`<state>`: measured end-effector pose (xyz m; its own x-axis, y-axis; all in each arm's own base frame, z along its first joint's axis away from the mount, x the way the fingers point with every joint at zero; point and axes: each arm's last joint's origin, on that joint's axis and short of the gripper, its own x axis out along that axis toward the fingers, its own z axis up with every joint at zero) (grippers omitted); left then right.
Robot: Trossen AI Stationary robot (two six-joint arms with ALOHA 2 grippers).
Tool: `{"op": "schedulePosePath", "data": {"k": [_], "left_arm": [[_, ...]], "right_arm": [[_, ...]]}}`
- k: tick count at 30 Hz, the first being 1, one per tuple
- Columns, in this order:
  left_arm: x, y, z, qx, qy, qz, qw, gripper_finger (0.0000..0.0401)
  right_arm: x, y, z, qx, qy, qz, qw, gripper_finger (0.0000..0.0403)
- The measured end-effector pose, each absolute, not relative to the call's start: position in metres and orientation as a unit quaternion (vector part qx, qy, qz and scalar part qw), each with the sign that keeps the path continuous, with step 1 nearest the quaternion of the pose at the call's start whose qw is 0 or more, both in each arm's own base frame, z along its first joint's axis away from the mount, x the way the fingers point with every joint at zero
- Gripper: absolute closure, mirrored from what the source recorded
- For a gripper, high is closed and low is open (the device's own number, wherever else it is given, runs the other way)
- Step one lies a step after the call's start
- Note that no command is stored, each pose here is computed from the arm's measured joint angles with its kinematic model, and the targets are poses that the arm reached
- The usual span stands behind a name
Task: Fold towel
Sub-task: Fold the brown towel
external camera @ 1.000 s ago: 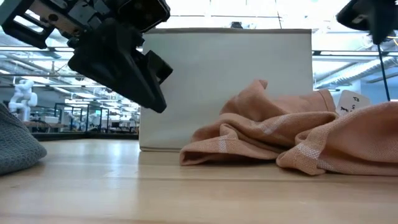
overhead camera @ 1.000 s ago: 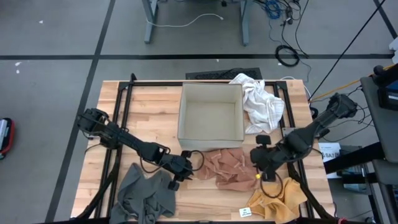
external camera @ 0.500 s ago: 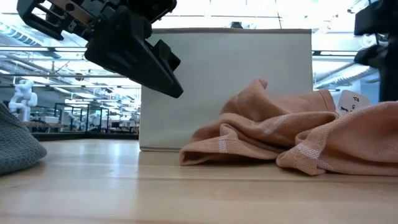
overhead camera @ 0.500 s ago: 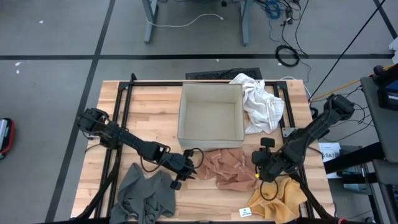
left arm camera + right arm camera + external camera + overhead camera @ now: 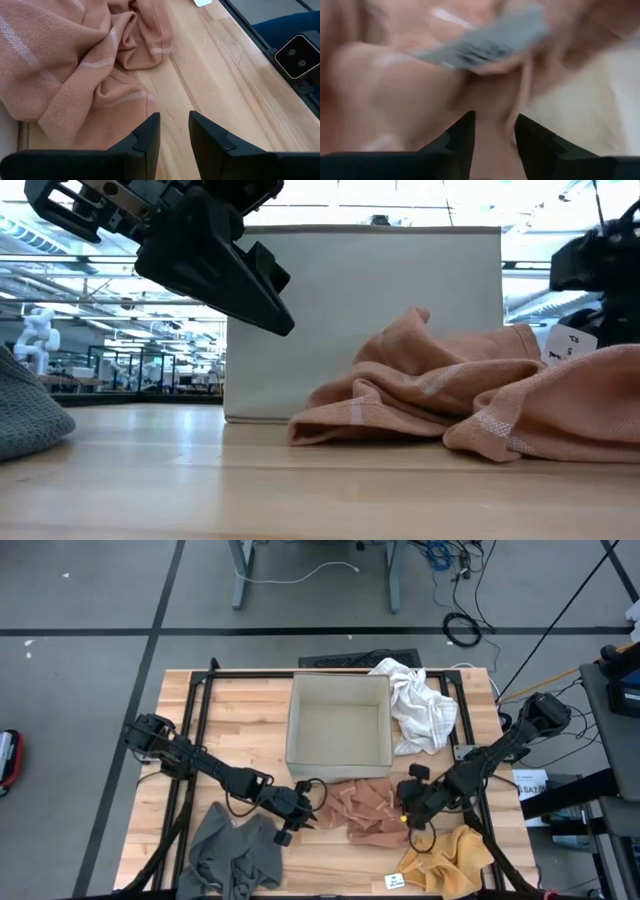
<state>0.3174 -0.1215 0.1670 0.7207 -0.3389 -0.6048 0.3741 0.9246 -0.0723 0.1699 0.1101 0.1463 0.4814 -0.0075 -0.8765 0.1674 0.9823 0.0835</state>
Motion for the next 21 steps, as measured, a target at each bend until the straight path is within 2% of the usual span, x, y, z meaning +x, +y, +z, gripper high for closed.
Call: {"op": "schedulePosePath", "data": {"k": [5,6,13,21], "left_arm": [[0.318,-0.122,0.168,0.027,0.317,-0.192,0.928,0.0293],[0.318,-0.122,0.168,0.028,0.315,-0.191,0.929,0.0293],[0.324,-0.124,0.177,0.025,0.259,-0.195,0.946,0.0293],[0.331,-0.126,0.192,0.09,0.161,-0.205,0.961,0.0293]], "right_arm": [[0.171,0.116,0.155,0.067,0.508,-0.031,0.858,0.0384],[0.172,0.117,0.157,0.065,0.512,-0.026,0.856,0.0393],[0.179,0.125,0.192,0.043,0.529,-0.023,0.847,0.04],[0.184,0.139,0.268,0.011,0.522,0.002,0.853,0.0402]]}}
